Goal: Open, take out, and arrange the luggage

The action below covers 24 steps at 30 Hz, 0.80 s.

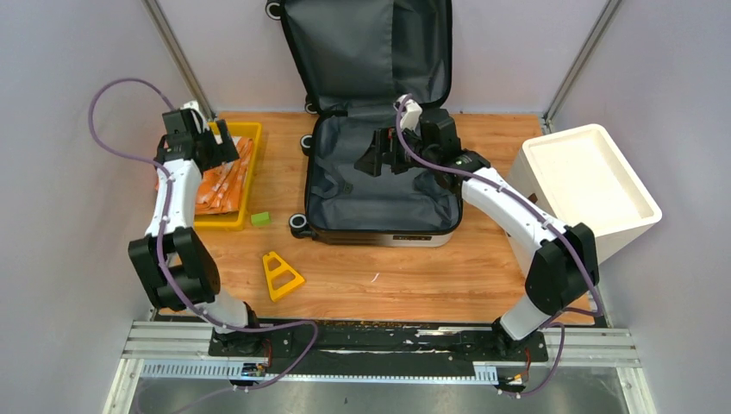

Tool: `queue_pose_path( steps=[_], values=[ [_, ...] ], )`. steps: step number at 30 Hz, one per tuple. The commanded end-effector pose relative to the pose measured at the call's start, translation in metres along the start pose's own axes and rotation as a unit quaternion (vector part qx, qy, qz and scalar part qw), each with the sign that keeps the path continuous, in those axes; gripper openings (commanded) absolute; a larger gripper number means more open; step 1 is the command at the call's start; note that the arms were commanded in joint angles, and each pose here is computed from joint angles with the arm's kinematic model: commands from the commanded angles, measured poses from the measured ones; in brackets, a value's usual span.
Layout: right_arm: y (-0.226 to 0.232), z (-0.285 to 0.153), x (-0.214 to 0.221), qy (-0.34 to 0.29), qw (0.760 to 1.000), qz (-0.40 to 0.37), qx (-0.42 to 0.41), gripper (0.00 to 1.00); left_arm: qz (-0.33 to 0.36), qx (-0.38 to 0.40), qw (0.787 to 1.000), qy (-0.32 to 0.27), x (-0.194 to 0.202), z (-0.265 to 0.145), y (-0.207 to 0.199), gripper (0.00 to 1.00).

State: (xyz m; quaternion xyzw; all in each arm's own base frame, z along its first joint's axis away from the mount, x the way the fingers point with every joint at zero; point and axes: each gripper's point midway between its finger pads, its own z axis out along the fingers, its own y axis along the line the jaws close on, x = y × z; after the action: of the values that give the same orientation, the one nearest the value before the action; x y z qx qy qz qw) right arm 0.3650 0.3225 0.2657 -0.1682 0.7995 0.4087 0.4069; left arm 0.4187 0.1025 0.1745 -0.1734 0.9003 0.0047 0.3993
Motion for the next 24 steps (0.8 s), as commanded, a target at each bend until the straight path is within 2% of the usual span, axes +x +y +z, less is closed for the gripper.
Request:
queue_pose_path(
  steps=[1,3,7,10,14,19,21,24],
  values=[
    [0.012,-0.022,-0.025,-0.038,0.998,-0.047,0.008,1.0,0.043,0.069,0.995,-0.061,-0.039,-0.073,-0.056,1.0],
    [-0.01,-0.029,-0.034,-0.054,0.996,-0.035,0.055,1.0,0.065,0.108,0.99,-0.063,-0.029,-0.092,-0.087,1.0],
    [-0.038,-0.048,-0.043,-0.046,0.997,0.018,0.065,1.0,0.109,0.178,0.976,-0.071,0.004,-0.124,-0.137,1.0],
    [-0.05,-0.057,-0.037,-0.03,0.997,0.021,0.07,1.0,0.13,0.208,0.966,-0.08,0.022,-0.145,-0.153,1.0],
    [-0.077,-0.075,-0.032,-0.042,0.987,0.017,0.155,0.99,0.163,0.24,0.954,-0.07,0.046,-0.162,-0.161,1.0],
    [-0.1,-0.104,-0.006,-0.031,0.971,0.015,0.238,0.97,0.177,0.315,0.932,-0.014,0.097,-0.166,-0.173,1.0],
    [-0.109,-0.117,0.005,-0.024,0.961,0.024,0.276,0.96,0.179,0.342,0.922,-0.006,0.112,-0.166,-0.18,1.0],
    [-0.107,-0.129,0.022,-0.005,0.958,0.035,0.284,0.94,0.179,0.365,0.914,-0.007,0.123,-0.166,-0.185,1.0]
  ],
)
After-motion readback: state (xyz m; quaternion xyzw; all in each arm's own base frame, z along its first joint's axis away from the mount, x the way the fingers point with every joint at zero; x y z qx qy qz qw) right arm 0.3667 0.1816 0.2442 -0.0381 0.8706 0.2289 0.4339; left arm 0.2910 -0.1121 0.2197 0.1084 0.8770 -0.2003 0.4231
